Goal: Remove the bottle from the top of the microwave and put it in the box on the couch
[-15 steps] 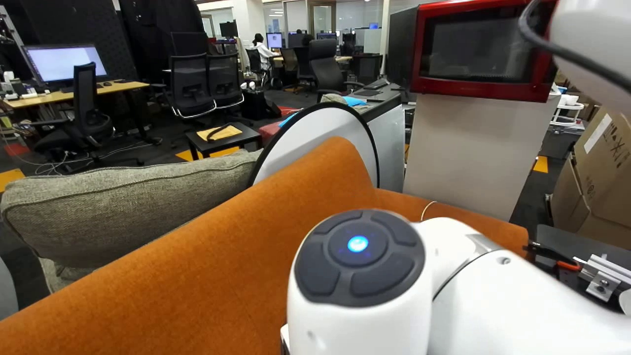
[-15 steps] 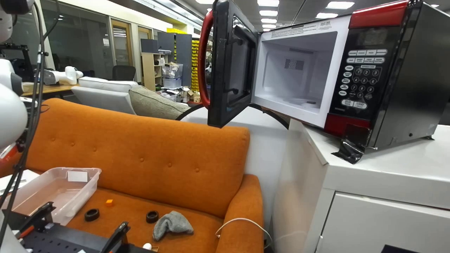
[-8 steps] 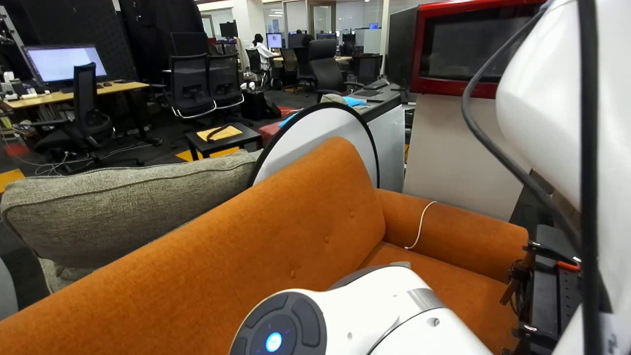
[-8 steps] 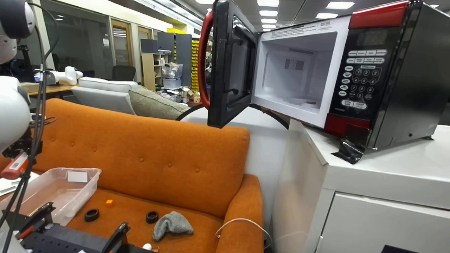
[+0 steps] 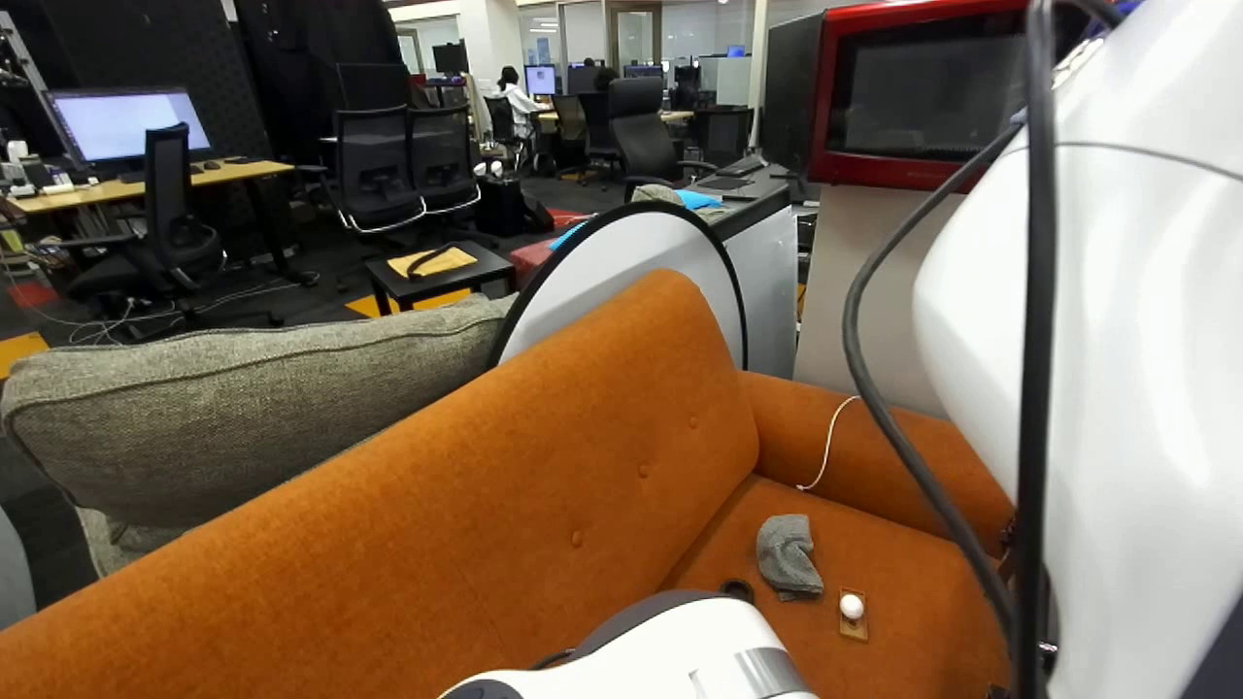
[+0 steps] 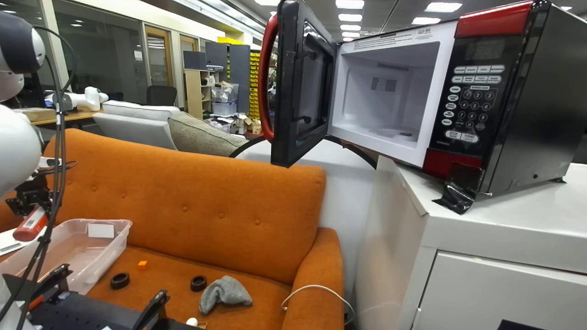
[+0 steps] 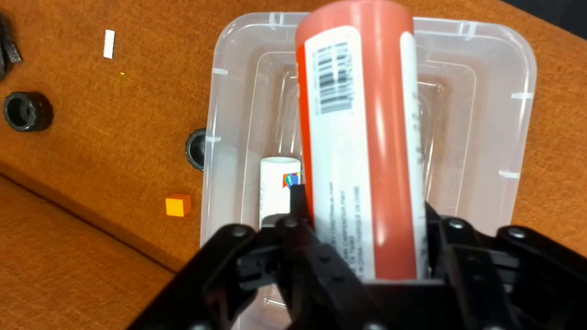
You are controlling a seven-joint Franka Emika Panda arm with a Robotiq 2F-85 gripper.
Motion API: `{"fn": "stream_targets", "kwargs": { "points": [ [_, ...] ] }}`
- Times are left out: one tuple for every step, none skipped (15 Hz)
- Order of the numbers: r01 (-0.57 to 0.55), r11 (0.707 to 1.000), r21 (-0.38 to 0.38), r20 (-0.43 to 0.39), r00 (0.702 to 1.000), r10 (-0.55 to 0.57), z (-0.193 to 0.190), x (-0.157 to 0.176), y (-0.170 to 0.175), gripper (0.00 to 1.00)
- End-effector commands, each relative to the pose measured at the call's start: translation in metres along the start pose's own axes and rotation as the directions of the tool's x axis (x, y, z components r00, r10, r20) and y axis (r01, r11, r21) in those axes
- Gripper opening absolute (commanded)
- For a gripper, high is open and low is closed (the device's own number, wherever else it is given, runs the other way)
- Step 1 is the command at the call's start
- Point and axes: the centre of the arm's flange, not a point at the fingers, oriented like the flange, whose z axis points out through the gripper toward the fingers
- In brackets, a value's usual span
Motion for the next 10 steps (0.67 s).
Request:
{"fn": "stream_targets", "kwargs": {
  "points": [
    [0.020,0.999,-0.031,0.026,0.999,-0.019,0.003,0.020,0.001,0.27],
    [0.021,0.999,-0.032,0.029,0.999,-0.021,0.005,0.023,0.002,0.33],
    [0.022,0.999,-0.035,0.034,0.999,-0.021,0.008,0.025,0.004,0.64],
    [0.018,0.999,-0.034,0.039,0.999,-0.017,0.008,0.027,0.006,0.78],
    [0.016,0.999,-0.034,0.041,0.999,-0.015,0.009,0.028,0.008,0.84],
    [0.009,0.999,-0.030,0.038,0.999,-0.008,0.006,0.029,0.010,0.92],
    [0.000,1.000,-0.020,0.035,0.999,0.001,0.002,0.030,0.012,0.97],
    [-0.006,1.000,-0.017,0.030,1.000,0.006,-0.001,0.031,0.013,1.00],
    [-0.007,1.000,-0.015,0.023,1.000,0.007,-0.005,0.032,0.013,1.00],
    [-0.004,1.000,-0.012,0.012,1.000,0.004,-0.011,0.033,0.013,1.00]
  ]
}}
